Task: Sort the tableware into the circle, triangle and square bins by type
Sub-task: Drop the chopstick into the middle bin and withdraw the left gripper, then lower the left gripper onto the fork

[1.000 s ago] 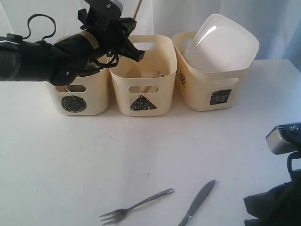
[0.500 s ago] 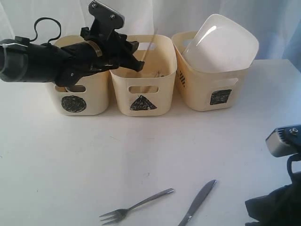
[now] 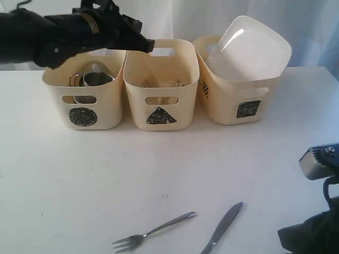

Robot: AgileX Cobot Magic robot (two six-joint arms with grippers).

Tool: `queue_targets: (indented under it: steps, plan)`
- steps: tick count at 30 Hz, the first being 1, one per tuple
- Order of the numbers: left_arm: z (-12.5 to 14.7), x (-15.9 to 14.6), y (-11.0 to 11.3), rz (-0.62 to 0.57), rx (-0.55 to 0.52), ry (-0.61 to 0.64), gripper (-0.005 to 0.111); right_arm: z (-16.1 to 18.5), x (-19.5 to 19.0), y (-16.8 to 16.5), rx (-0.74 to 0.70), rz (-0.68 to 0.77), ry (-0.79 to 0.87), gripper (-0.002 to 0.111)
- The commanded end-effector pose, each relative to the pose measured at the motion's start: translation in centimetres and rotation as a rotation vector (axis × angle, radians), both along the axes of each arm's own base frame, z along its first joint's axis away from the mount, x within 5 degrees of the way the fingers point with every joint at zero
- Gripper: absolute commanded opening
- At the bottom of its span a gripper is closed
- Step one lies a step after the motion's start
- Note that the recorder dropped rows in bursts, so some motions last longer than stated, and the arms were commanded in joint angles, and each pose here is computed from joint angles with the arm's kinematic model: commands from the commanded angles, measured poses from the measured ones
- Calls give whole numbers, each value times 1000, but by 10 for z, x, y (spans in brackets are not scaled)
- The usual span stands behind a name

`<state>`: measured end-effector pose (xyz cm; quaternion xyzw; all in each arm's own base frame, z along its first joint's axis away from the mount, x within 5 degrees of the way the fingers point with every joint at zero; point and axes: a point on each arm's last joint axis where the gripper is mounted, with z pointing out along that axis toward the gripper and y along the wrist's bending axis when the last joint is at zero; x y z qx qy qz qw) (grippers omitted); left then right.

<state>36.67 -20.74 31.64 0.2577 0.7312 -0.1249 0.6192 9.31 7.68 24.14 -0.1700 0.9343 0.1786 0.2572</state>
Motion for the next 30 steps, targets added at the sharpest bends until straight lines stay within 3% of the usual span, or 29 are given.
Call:
queue_targets:
  steps: [1, 5, 9, 12, 15, 20, 27, 30]
  plan:
    - [13, -31, 7, 43, 136, 200, 0, -2, -1, -1, -8, 6, -2, 0]
    - [3, -64, 1, -46, 418, 304, 0, -2, -1, -1, -8, 6, -2, 0]
    - [-17, -105, -17, -272, 642, 488, 0, -2, -1, -1, -8, 7, -3, 0]
    - [-28, -136, -32, -540, 684, 616, 0, -2, -1, -1, -9, 9, -6, 0]
    - [-33, -151, -41, -695, 635, 704, 0, -3, -1, -1, -8, 8, -6, 0]
    - [-46, -151, -46, -725, 632, 788, 3, -3, -1, -1, -8, 11, -12, 0]
    - [-77, -151, -49, -831, 743, 916, 43, -3, -1, -1, -9, 14, -14, 0]
    - [-95, -146, -52, -850, 772, 947, 48, -3, -1, -1, -9, 14, -14, 0]
